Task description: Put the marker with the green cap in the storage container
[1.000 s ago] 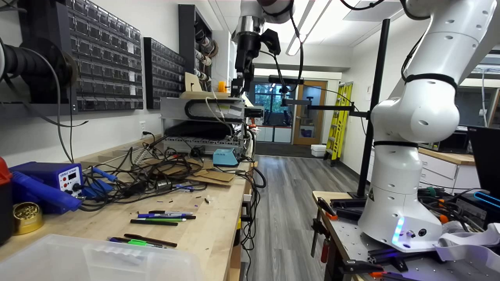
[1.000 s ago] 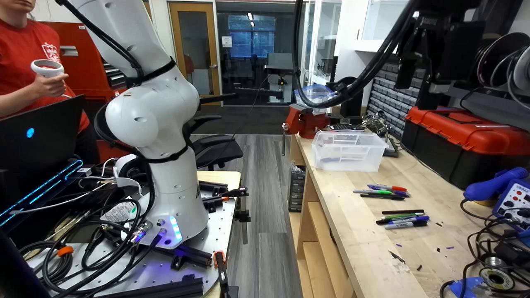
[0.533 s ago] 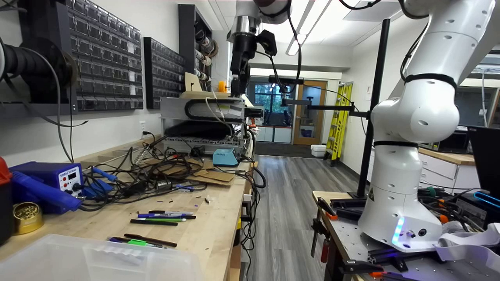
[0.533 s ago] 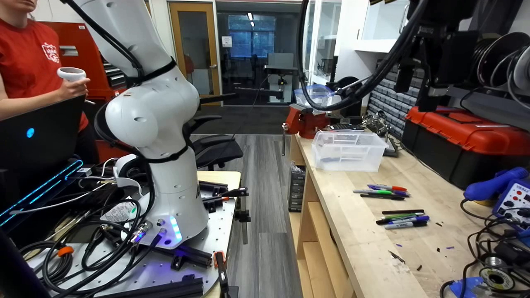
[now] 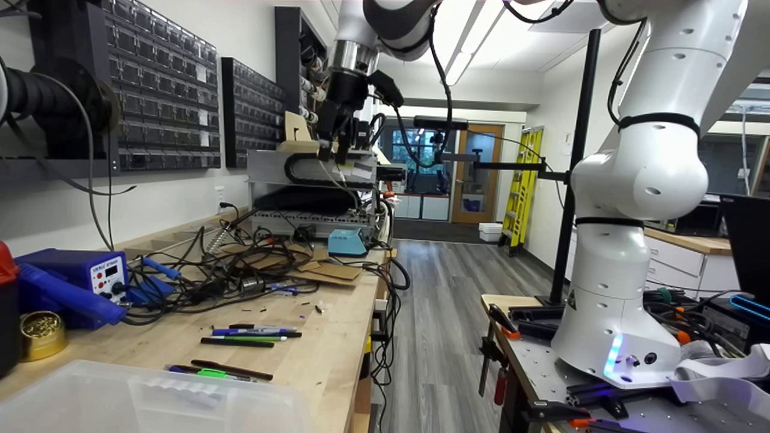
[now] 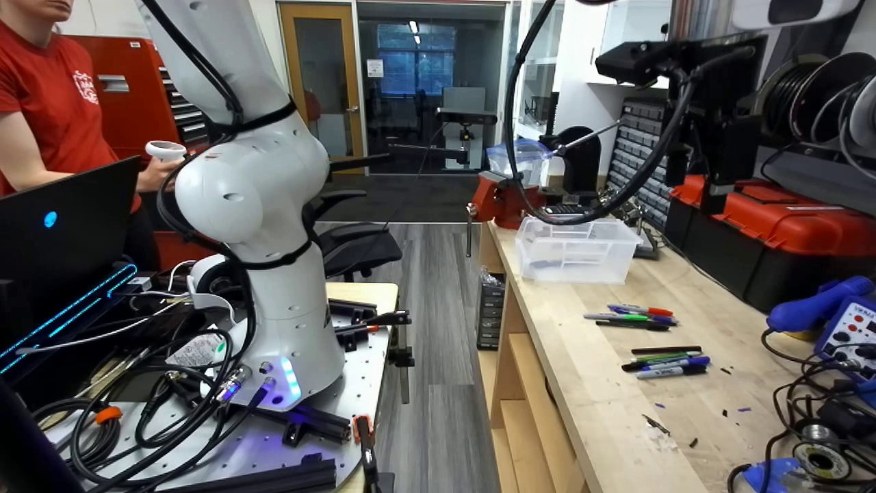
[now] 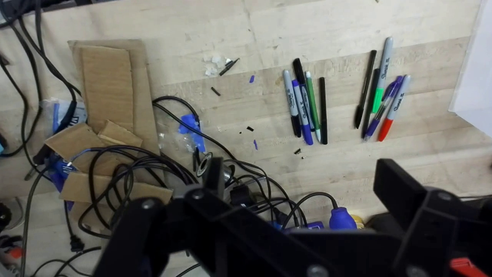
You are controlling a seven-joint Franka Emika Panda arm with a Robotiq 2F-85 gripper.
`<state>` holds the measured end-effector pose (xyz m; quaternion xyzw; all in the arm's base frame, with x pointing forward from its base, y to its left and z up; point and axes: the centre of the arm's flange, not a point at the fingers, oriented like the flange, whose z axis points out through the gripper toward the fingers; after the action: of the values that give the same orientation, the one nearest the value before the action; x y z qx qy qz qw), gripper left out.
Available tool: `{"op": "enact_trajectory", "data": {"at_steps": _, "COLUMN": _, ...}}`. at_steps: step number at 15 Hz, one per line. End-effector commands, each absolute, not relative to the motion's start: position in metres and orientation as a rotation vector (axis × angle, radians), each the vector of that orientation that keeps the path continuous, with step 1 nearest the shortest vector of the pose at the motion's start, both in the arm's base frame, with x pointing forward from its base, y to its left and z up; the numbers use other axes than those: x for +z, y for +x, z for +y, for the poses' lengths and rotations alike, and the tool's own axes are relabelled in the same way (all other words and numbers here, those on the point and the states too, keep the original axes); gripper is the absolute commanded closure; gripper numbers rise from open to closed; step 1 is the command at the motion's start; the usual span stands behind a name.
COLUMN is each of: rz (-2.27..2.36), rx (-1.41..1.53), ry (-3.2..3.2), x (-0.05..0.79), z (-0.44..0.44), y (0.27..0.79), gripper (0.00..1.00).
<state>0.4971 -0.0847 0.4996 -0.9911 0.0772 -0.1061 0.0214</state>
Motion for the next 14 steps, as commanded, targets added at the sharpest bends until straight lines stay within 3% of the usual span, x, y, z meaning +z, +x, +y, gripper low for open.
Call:
{"op": "enact_trajectory", "data": {"at_steps": 1, "rz": 0.233, "rx": -0.376, "ry": -3.099, "x": 0.466, "z": -0.052, "y": 0.510, "gripper": 0.00}}
{"op": "enact_trajectory", "data": {"at_steps": 14, "rz": 0.124, "rx": -0.312, "ry": -3.107, "x": 0.439, "z": -0.031, "y": 0.522, "gripper": 0.00}}
